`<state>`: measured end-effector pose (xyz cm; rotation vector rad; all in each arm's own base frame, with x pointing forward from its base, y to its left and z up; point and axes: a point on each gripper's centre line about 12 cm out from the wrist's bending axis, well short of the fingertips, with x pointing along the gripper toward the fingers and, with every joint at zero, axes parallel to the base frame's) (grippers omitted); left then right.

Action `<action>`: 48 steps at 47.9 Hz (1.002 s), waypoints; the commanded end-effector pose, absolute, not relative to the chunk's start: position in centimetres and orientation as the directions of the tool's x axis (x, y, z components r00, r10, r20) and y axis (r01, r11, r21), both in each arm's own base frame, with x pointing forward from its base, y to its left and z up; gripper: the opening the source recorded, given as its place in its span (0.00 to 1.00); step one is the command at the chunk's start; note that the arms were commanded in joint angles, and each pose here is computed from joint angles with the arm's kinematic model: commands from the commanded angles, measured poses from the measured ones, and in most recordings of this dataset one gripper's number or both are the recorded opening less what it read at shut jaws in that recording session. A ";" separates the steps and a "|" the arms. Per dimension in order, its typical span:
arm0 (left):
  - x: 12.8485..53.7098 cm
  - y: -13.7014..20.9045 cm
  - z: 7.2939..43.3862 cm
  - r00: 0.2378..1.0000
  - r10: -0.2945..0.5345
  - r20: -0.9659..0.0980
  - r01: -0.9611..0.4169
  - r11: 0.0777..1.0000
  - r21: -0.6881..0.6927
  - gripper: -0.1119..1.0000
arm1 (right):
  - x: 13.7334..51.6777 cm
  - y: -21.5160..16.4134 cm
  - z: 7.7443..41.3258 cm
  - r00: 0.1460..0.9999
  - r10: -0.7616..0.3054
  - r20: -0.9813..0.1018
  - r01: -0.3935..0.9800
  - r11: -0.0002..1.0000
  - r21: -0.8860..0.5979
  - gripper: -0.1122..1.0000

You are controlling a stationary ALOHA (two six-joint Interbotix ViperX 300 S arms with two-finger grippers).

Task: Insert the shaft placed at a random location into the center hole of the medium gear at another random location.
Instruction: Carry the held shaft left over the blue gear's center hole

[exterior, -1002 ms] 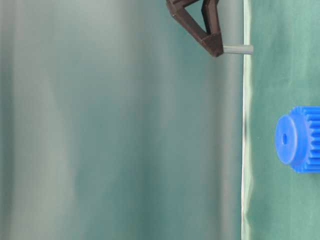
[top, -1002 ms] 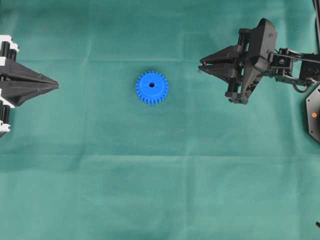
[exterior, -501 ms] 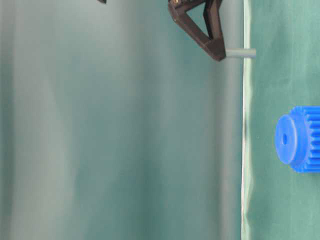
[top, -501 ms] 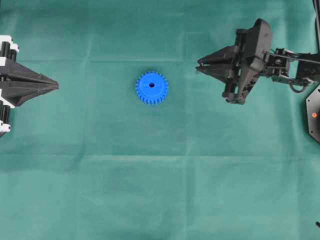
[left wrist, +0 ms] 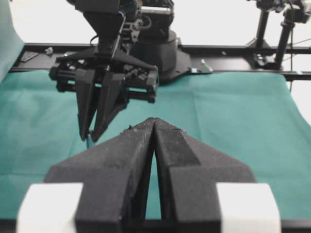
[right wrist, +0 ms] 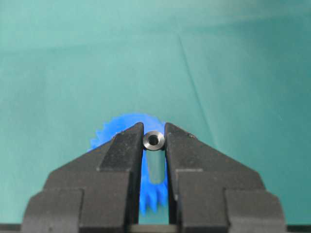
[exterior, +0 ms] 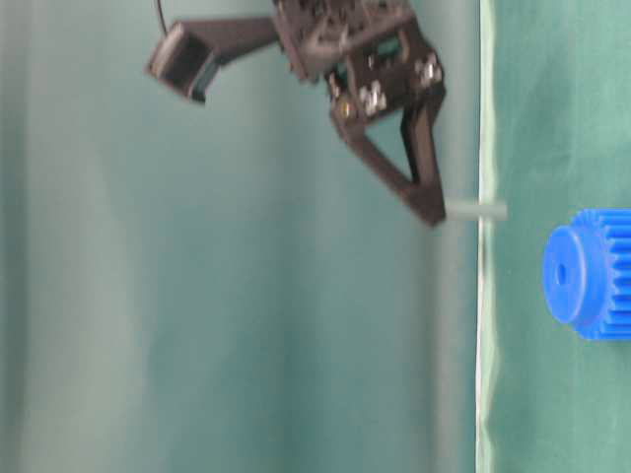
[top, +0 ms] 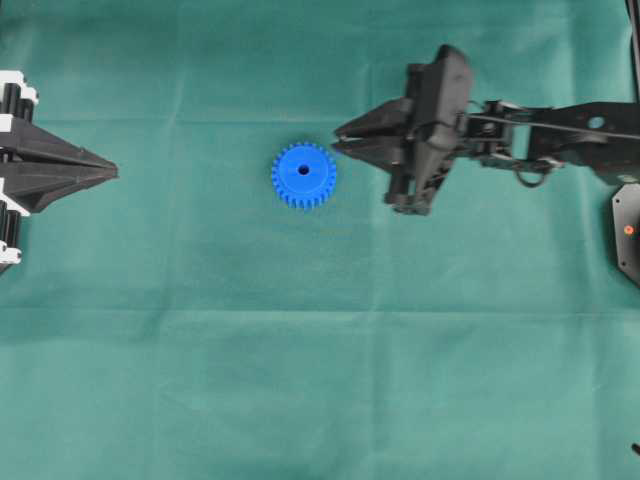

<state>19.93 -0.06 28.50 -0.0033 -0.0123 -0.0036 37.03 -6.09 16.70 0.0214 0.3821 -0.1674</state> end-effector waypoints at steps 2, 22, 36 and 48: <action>20.2 -0.1 29.1 1.000 -0.006 0.026 0.006 1.000 -0.002 0.10 | 39.1 -5.8 18.2 0.934 -0.146 -0.325 0.149 0.989 -0.017 0.22; 20.2 -0.1 29.1 1.000 -0.006 0.026 0.006 1.000 -0.002 0.10 | 41.0 -5.6 17.7 0.935 -0.137 -0.327 0.137 0.990 -0.022 0.22; 20.2 -0.1 29.1 1.000 -0.004 0.025 0.004 1.000 0.000 0.10 | 40.9 -5.7 17.6 0.934 -0.138 -0.330 0.137 0.990 -0.025 0.22; 20.2 -0.1 29.1 1.000 -0.004 0.025 0.004 1.000 -0.002 0.10 | 41.0 -5.7 16.4 0.925 -0.137 -0.354 0.138 0.990 -0.024 0.22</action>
